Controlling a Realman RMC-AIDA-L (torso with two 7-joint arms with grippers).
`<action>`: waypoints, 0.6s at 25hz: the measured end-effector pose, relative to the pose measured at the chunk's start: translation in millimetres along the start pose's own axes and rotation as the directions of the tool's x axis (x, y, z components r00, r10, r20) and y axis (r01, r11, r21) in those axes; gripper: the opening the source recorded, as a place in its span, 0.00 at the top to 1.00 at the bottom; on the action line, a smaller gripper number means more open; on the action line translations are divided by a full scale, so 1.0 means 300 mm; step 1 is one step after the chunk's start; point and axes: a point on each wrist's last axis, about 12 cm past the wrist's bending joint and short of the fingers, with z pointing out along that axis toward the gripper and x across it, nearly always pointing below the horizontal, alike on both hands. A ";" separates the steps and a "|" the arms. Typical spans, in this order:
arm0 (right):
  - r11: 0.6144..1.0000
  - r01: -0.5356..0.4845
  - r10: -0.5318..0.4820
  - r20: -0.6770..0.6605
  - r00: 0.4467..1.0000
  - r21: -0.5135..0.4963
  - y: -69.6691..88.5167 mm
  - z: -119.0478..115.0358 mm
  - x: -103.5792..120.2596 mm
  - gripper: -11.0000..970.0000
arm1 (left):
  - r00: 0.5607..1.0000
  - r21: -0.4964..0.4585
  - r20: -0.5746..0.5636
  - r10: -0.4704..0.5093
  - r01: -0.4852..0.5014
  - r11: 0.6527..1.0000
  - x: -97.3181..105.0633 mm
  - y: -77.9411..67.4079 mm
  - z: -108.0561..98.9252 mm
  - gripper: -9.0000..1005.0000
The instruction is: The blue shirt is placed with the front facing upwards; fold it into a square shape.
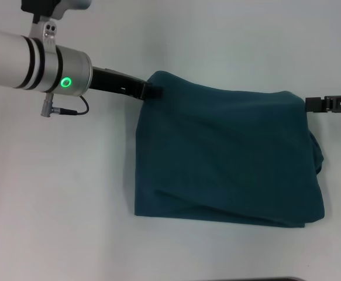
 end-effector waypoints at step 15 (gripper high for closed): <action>0.996 0.044 -0.044 0.014 0.999 -0.072 0.030 0.034 -0.008 0.38 | 0.998 0.015 0.059 0.006 -0.007 1.000 -0.009 -0.010 -0.060 0.24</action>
